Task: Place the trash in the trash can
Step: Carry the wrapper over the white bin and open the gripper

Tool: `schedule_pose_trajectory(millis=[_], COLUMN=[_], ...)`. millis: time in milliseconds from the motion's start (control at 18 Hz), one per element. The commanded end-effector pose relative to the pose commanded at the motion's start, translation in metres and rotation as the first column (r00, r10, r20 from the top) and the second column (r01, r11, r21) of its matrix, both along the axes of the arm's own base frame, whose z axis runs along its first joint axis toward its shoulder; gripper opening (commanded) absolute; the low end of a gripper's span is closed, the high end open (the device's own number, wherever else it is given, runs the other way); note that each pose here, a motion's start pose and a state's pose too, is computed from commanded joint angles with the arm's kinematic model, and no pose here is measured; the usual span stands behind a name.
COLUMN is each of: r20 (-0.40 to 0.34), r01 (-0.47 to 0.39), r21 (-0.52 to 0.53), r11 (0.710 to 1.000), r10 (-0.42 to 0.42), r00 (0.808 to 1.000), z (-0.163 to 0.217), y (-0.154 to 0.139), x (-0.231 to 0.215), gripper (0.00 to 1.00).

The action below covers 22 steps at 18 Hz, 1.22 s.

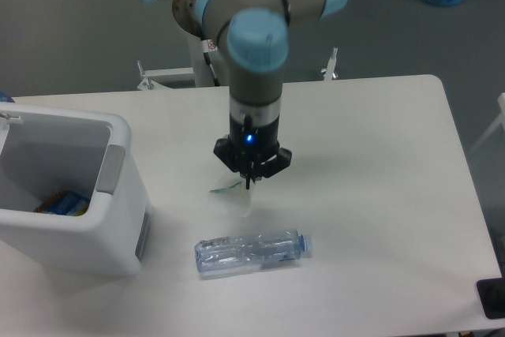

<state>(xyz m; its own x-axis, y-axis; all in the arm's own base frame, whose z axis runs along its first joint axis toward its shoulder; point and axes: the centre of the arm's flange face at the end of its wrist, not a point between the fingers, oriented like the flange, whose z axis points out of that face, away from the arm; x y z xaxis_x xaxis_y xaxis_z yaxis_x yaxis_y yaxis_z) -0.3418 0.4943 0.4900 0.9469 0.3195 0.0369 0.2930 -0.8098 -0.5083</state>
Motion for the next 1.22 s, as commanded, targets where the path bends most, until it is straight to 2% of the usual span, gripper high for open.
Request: schedule_pose_trajectory(millis=[222,389,667,944,1000,1111,1167,1222], r20=[0.017,0.025,0.021,0.036,0.036,0.045,0.060,0.076], r01=[-0.062,-0.062,0.059,0.195,0.218,0.233,0.237,0.242], r21=[0.149,0.227,0.240,0.223,0.220,0.218,0.220,0.227], r11=[0.987,0.972,0.969,0.955,0.951,0.948,0.946,0.943], r10=[0.060,0.058,-0.066,-0.208,-0.231,-0.248,-0.256,-0.265], r00=[0.998,0.998,0.998,0.977,0.972,0.968,0.965,0.961], z=[0.068,0.107,0.116,0.104,0.101,0.096,0.093,0.091], y=[0.008,0.007,0.028,0.060,0.064,0.068,0.069,0.070], x=[0.009,0.030,0.106,0.182,0.192,0.199,0.202,0.206], gripper=[0.00,0.00,0.00,0.00,0.10,0.55,0.85,1.00])
